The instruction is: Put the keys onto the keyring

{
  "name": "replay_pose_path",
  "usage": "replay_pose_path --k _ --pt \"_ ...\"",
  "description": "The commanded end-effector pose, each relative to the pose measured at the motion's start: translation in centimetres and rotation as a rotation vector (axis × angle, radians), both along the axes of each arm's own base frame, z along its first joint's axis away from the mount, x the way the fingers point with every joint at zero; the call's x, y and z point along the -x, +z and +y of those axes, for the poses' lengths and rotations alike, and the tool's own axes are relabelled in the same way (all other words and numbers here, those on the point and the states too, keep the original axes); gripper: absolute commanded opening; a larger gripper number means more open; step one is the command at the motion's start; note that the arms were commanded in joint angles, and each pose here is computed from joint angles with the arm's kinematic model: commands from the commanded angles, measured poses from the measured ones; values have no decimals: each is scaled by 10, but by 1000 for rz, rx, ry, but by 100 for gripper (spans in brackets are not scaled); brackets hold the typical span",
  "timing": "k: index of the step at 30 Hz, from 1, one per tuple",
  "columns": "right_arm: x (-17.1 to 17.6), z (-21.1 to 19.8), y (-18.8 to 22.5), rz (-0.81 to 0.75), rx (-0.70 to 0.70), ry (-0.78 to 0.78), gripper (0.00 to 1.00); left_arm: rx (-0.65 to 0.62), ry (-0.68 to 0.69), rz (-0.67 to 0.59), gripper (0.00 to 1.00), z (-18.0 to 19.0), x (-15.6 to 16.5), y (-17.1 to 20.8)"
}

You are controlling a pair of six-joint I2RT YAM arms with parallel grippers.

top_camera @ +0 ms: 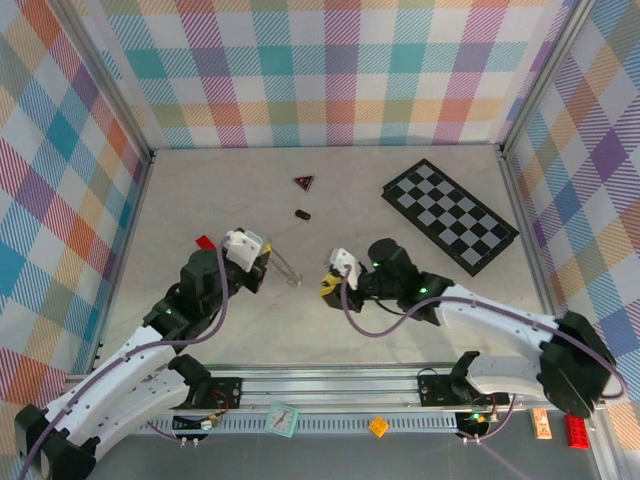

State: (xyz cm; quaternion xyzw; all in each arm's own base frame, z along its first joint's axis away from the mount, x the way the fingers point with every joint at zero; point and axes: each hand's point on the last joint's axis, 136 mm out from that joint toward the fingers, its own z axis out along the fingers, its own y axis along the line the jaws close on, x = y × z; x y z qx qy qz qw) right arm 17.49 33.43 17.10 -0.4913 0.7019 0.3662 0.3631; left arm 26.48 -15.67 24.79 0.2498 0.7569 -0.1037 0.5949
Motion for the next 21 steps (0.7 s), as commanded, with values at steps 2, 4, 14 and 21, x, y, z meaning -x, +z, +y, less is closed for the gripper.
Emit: replay_pose_path --k 2,4,14,21 --pt "15 46 -4 63 -16 81 30 57 228 -14 0 51 -14 23" --pt "18 65 -17 39 16 129 32 66 310 -29 0 72 -18 27" --pt "1 162 -67 -235 82 334 34 172 587 -68 0 141 -28 36" --pt "-13 207 -113 -299 156 380 36 226 626 -83 0 154 -32 40"
